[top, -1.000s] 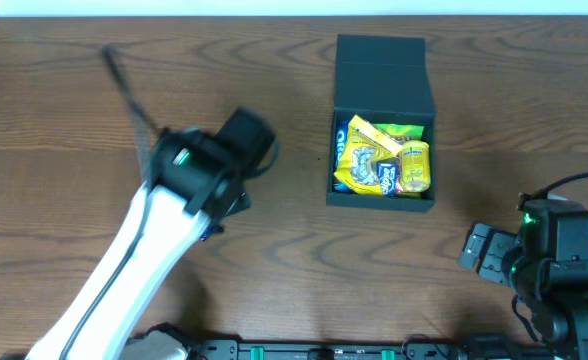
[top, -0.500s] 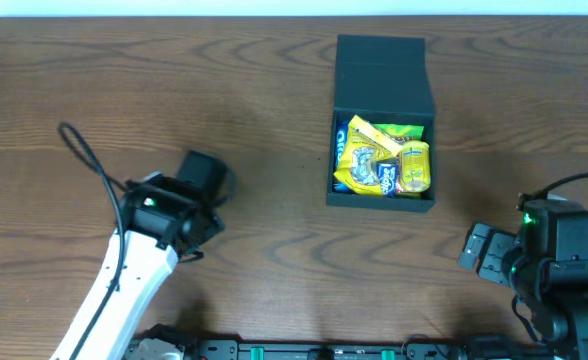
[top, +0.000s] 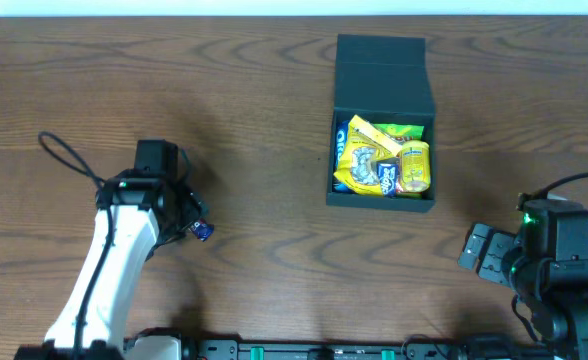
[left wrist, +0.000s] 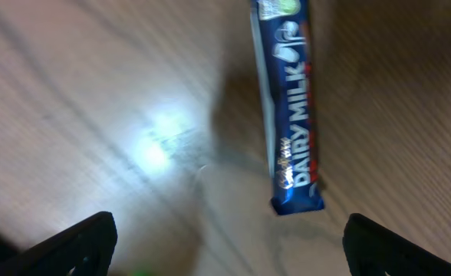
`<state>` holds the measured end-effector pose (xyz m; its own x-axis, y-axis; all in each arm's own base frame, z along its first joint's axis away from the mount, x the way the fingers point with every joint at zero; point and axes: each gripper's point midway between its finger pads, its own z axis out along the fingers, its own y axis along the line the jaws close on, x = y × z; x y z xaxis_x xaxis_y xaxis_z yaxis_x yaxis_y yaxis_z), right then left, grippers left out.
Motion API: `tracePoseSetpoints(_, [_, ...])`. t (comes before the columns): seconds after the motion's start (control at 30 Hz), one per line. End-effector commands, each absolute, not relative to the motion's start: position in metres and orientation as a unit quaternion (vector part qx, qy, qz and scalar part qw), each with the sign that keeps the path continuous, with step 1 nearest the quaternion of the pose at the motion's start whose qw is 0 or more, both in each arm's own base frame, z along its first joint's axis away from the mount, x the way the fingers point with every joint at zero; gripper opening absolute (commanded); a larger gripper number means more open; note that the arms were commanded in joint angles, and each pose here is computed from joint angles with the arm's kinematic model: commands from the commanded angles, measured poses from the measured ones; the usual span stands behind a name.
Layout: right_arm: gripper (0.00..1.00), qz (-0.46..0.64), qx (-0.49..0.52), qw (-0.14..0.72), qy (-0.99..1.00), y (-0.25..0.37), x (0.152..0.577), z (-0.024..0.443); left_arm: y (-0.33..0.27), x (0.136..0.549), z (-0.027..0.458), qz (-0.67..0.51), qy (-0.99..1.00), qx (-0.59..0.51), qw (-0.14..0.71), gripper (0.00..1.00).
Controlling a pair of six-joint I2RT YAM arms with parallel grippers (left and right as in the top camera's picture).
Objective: Pack container
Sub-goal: 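Lower the left gripper and grasp the Dairy Milk bar by its end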
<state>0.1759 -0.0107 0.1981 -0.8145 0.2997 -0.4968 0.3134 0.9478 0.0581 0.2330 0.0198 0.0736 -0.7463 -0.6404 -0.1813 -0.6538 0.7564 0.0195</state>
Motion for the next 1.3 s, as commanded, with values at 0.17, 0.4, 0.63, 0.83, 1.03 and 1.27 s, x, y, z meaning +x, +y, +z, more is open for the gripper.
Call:
tracePoseSetpoints(0.17, [0.99, -0.018, 0.169, 0.260, 0.951, -0.014, 0.175, 0.198, 0.011, 0.243, 0.033, 0.031, 0.944, -0.326, 0.030, 0.95])
tracePoseSetpoints(0.4, [0.99, -0.018, 0.169, 0.260, 0.951, -0.014, 0.175, 0.198, 0.009, 0.252, 0.010, 0.029, 0.941, -0.336, 0.015, 0.95])
tracePoseSetpoints(0.63, [0.99, -0.018, 0.169, 0.260, 0.951, -0.014, 0.175, 0.198, 0.008, 0.259, -0.005, 0.028, 0.941, -0.338, 0.012, 0.96])
tracePoseSetpoints(0.83, [0.99, -0.018, 0.169, 0.260, 0.951, -0.014, 0.175, 0.198, 0.008, 0.260, -0.008, 0.029, 0.941, -0.338, 0.011, 0.94])
tracePoseSetpoints(1.03, [0.99, -0.018, 0.169, 0.260, 0.951, -0.014, 0.175, 0.198, 0.009, 0.265, -0.008, 0.026, 0.941, -0.338, 0.022, 0.74])
tracePoseSetpoints(1.27, [0.99, -0.018, 0.169, 0.260, 0.951, -0.014, 0.175, 0.198, 0.009, 0.266, -0.008, 0.026, 0.941, -0.338, 0.024, 0.63])
